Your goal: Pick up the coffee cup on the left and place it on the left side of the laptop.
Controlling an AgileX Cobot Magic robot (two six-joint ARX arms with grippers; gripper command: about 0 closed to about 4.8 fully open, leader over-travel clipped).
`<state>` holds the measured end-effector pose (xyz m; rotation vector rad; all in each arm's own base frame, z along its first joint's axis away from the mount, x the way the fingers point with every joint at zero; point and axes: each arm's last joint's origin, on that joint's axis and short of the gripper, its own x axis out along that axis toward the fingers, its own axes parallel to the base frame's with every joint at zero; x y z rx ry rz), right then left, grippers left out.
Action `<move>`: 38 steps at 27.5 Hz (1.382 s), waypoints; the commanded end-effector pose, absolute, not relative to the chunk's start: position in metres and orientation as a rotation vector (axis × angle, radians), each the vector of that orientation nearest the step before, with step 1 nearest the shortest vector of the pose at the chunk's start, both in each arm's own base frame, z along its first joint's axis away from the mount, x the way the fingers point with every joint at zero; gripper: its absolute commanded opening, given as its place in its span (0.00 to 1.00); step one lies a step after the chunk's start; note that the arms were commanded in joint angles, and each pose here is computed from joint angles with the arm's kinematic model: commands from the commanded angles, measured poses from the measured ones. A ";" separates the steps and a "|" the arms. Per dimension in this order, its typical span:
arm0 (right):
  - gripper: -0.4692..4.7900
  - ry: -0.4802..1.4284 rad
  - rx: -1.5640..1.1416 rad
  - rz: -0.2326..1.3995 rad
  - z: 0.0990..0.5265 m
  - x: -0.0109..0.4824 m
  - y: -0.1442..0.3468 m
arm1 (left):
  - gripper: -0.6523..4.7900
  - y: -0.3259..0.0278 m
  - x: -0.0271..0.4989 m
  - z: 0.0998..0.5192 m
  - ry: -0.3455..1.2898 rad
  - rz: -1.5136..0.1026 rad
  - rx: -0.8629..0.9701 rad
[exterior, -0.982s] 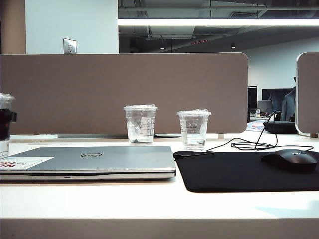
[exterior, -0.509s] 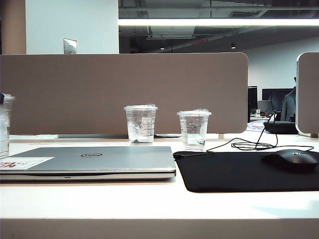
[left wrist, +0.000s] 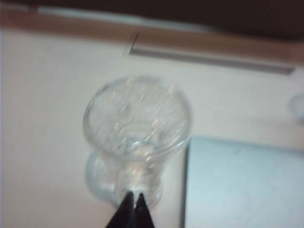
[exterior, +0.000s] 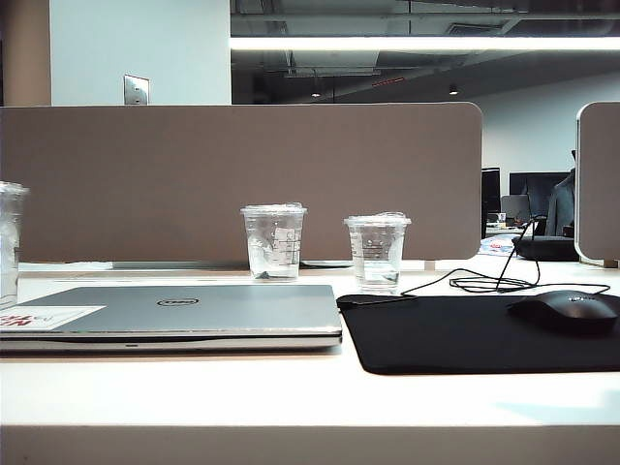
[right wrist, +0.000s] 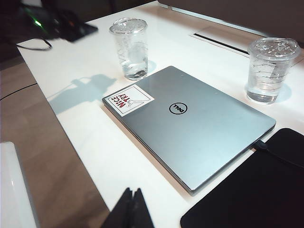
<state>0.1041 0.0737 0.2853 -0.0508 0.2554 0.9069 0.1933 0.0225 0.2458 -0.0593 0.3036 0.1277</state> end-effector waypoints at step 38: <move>0.08 0.229 -0.051 0.909 0.289 0.104 0.074 | 0.11 0.000 0.089 0.200 -0.116 0.024 -0.012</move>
